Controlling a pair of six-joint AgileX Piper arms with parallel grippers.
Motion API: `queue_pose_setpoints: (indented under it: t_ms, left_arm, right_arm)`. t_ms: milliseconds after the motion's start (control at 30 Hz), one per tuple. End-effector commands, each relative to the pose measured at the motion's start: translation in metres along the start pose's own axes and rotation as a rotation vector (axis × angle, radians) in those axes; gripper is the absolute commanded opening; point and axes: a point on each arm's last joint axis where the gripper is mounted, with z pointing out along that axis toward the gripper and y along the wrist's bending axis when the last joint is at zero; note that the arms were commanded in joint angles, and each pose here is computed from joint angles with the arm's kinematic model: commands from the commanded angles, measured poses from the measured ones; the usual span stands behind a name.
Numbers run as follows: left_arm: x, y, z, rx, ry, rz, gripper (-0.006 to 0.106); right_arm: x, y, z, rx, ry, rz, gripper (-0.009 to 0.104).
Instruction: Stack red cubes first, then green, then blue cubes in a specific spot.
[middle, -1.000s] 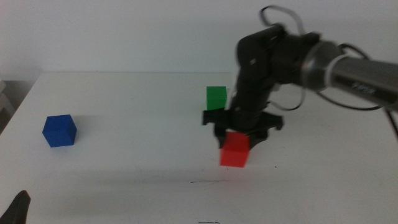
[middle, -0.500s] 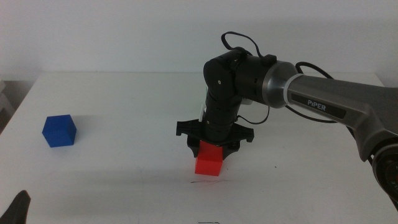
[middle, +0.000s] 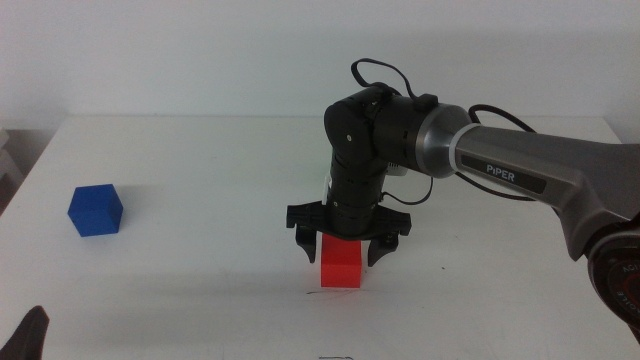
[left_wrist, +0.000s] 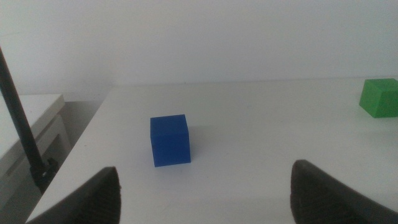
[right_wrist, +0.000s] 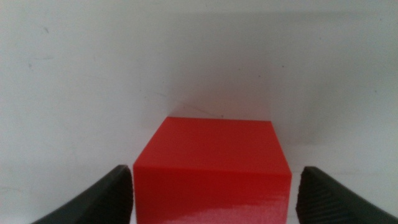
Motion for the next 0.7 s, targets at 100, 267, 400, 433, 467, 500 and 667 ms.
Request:
queue_pose_setpoints:
  t_ms: [100, 267, 400, 433, 467, 500, 667]
  left_arm:
    - [-0.008, 0.000, -0.002, 0.003, -0.093, -0.017, 0.093]
    - [-0.008, 0.000, -0.002, 0.003, -0.093, -0.017, 0.093]
    - [-0.008, 0.000, -0.002, 0.003, -0.093, -0.017, 0.093]
    - [-0.008, 0.000, -0.002, 0.003, -0.093, -0.017, 0.093]
    - [-0.008, 0.000, -0.002, 0.003, -0.093, -0.017, 0.093]
    - [-0.008, 0.000, -0.002, 0.003, -0.093, -0.017, 0.093]
    - [-0.008, 0.000, -0.002, 0.003, -0.093, -0.017, 0.093]
  right_arm:
    - [-0.002, 0.001, -0.054, -0.077, -0.093, -0.012, 0.088]
    - [-0.003, -0.004, -0.091, -0.055, -0.154, -0.040, 0.088]
    - [-0.008, -0.008, -0.122, -0.019, -0.237, -0.072, 0.088]
    - [-0.011, -0.008, -0.128, -0.015, -0.265, -0.084, 0.088]
    - [-0.013, -0.007, -0.134, -0.013, -0.290, -0.097, 0.088]
    - [-0.016, -0.006, -0.139, -0.013, -0.320, -0.109, 0.088]
    - [-0.040, -0.006, -0.150, -0.049, -0.421, -0.145, 0.088]
